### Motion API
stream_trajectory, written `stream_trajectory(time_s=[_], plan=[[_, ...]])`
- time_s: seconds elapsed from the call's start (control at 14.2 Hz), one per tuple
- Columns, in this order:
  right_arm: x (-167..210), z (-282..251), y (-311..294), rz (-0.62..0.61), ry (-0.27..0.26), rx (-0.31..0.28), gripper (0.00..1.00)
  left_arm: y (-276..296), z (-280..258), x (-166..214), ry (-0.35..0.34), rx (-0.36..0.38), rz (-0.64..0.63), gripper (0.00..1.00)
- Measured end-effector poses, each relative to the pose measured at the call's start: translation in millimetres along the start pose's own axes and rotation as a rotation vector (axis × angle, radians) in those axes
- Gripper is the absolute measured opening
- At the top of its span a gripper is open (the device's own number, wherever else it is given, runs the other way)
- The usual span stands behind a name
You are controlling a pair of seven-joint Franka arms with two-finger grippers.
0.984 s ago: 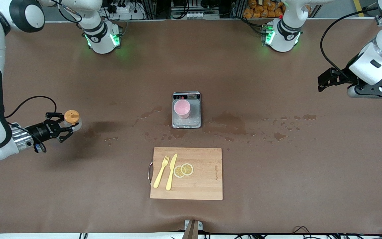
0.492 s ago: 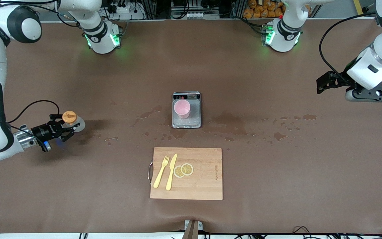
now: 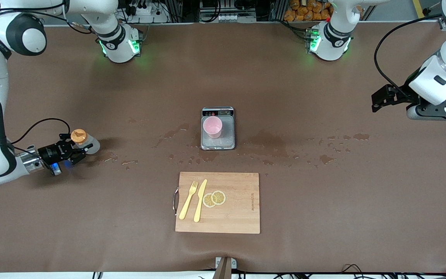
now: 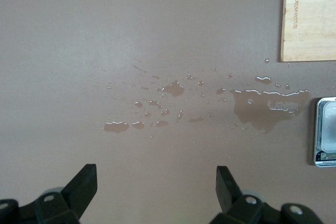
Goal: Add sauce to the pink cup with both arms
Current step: 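Carry the bottle with the right gripper back beside its start spot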
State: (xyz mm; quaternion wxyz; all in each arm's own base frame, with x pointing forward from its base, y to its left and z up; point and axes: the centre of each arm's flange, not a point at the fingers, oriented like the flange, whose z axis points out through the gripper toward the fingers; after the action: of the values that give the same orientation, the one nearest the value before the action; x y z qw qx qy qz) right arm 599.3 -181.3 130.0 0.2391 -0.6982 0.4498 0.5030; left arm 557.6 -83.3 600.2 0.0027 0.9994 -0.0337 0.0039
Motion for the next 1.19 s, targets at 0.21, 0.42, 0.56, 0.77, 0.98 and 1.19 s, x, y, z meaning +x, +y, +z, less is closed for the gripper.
stream_trajectory(time_s=[0.21,0.42,0.56,0.77,0.98,1.19], plan=[[6,1,3,0.001,-0.007,0.004,0.37,1,1,3,0.014,-0.002,0.002,1.0],[14,4,6,-0.008,-0.023,0.012,0.37,1,1,4,0.02,-0.002,0.001,1.0],[15,3,7,-0.015,-0.025,0.016,0.37,1,-2,5,0.026,-0.003,0.002,1.0],[15,3,6,-0.016,-0.019,0.02,0.61,2,-3,5,0.027,-0.003,0.003,1.0],[15,0,5,-0.018,-0.009,0.027,0.92,3,-1,5,0.024,-0.003,0.006,1.0],[8,-11,2,-0.023,0.013,0.037,1.0,6,-1,5,0.024,-0.004,0.01,1.0]])
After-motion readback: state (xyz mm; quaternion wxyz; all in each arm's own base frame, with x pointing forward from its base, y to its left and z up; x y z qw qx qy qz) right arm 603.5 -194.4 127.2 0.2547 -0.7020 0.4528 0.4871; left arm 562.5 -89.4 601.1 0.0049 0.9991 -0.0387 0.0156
